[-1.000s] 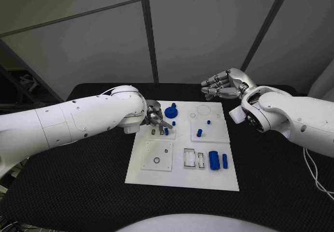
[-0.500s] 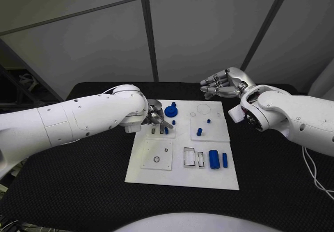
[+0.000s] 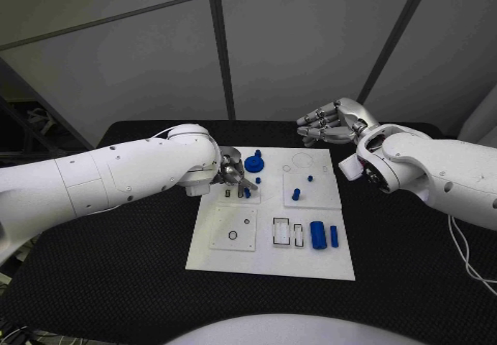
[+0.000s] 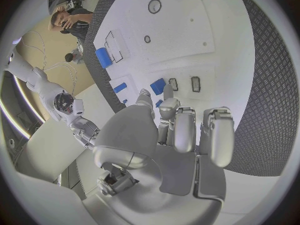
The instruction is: Assemble the parts on the task board
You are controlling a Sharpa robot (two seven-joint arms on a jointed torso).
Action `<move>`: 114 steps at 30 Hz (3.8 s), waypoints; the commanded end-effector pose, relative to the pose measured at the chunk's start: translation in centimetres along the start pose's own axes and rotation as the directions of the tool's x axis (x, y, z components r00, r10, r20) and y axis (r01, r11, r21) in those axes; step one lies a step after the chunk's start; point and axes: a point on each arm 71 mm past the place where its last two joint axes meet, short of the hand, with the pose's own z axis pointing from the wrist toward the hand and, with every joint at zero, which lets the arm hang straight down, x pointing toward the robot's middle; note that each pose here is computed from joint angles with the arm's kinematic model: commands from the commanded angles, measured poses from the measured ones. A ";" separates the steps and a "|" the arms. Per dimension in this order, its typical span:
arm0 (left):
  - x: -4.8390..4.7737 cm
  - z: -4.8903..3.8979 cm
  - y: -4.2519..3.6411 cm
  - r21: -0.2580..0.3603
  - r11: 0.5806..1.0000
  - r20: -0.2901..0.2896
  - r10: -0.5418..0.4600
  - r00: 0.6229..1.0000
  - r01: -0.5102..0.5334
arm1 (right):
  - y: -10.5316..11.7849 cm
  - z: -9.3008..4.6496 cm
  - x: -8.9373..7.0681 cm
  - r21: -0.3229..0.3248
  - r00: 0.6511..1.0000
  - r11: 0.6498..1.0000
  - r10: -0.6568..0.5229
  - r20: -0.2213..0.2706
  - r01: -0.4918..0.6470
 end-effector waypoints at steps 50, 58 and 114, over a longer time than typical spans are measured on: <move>-0.01 -0.33 0.35 0.008 0.999 -0.004 -0.054 0.999 0.054 | 0.0 0.1 0.0 0.000 1.000 1.000 -0.003 -0.015 0.003; -0.12 -0.65 0.61 0.018 0.995 0.023 -0.100 0.995 0.100 | -0.1 0.1 -0.1 0.000 1.000 1.000 -0.003 -0.015 0.003; 1.74 -1.21 2.08 0.002 0.999 0.137 -0.047 0.989 0.047 | -0.4 0.1 -0.5 0.007 1.000 1.000 -0.004 -0.007 0.004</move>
